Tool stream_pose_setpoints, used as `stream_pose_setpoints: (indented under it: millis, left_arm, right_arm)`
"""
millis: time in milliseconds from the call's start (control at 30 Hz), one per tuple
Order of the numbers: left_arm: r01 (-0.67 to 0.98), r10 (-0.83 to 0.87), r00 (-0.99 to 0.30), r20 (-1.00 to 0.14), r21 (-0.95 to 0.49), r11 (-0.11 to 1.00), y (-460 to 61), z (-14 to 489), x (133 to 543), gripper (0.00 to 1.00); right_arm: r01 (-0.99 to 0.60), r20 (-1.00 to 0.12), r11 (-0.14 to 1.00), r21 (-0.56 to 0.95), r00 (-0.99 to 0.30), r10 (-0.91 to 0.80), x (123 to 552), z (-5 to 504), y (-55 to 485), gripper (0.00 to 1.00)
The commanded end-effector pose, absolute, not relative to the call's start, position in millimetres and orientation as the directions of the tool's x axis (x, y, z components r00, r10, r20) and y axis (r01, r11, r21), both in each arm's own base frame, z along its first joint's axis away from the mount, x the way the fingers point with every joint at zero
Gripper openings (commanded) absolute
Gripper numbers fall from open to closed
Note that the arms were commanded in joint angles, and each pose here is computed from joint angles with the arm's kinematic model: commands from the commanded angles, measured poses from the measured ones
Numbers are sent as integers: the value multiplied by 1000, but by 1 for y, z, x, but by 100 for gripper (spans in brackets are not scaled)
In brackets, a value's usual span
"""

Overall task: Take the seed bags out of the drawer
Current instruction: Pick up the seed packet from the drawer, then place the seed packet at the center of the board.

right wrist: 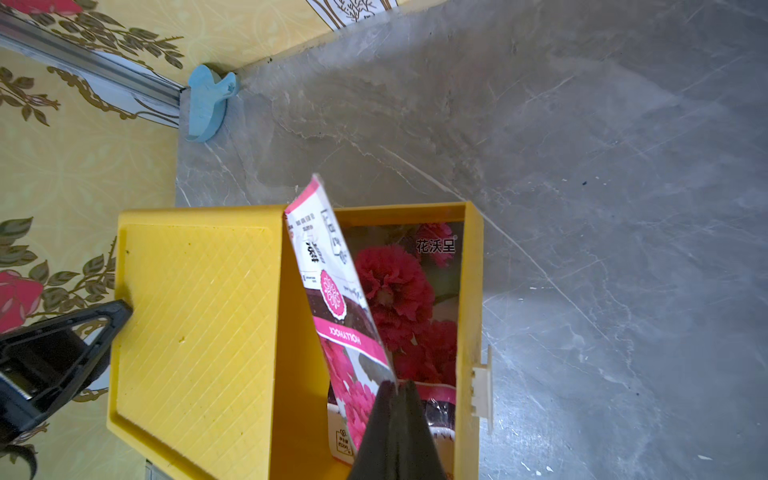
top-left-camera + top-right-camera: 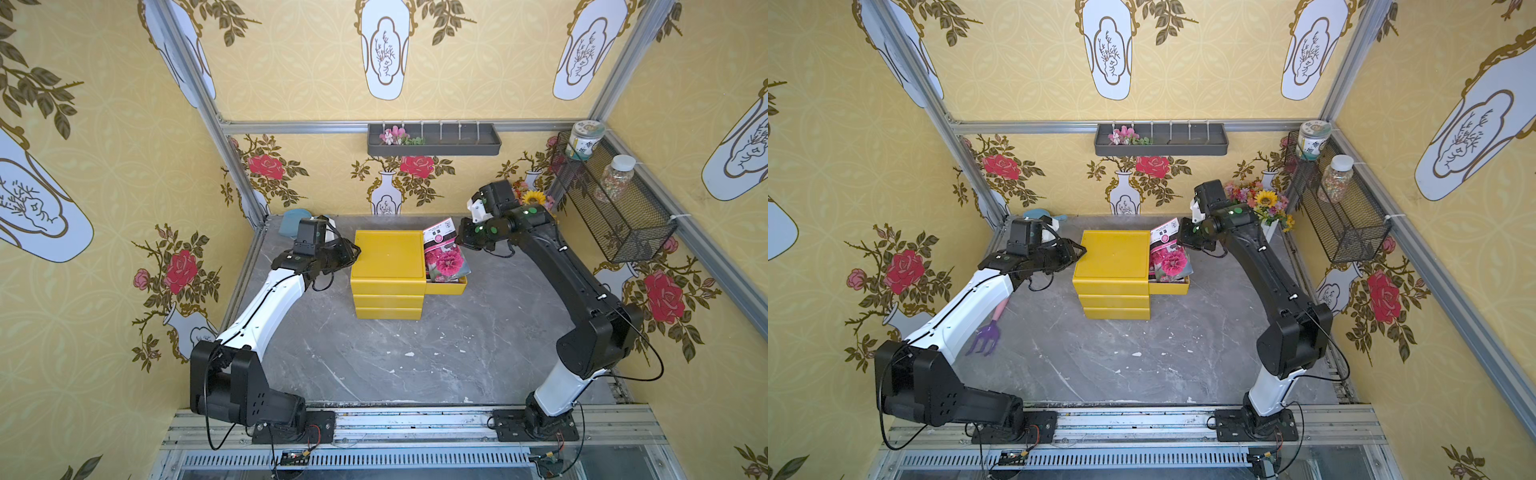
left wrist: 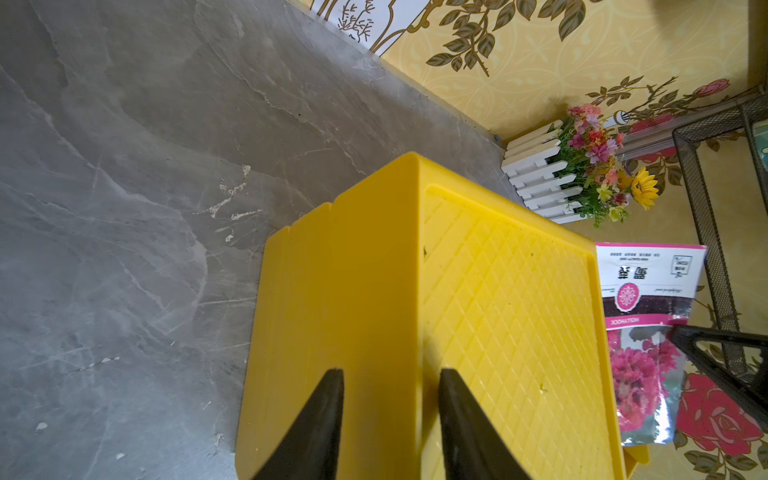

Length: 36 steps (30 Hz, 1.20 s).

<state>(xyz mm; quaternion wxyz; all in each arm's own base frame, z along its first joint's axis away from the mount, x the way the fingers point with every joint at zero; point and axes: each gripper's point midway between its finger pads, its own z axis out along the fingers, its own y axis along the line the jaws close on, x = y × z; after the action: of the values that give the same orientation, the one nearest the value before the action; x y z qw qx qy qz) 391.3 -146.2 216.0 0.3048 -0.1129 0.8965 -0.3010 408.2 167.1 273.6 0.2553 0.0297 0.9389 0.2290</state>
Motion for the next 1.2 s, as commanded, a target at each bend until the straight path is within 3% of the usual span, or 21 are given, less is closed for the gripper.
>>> stream_pose_setpoints:
  millis: [0, 400, 600, 800, 1167]
  left_arm:
    - [-109, -373, -844, -386, -556, 824, -138, 185, 371, 42]
    - [-111, -376, -842, -387, -558, 822, -137, 186, 370, 42]
    - [-111, -377, -842, -386, -559, 821, -137, 186, 370, 42]
    - [-108, -377, -840, -390, -560, 821, -138, 188, 372, 42]
    - [-113, -380, -840, -387, -560, 821, -138, 188, 374, 42]
  right_arm:
    - [-89, -513, 889, 449, -841, 174, 410, 293, 158, 0]
    - [-25, -599, 883, 469, -744, 297, 418, 344, 88, 0]
    - [83, -604, 898, 431, -713, 356, 421, 341, 36, 0]
    - [196, -547, 899, 392, -736, 399, 424, 297, -4, 0]
    - [187, -319, 875, 446, -880, 350, 447, 160, 19, 0]
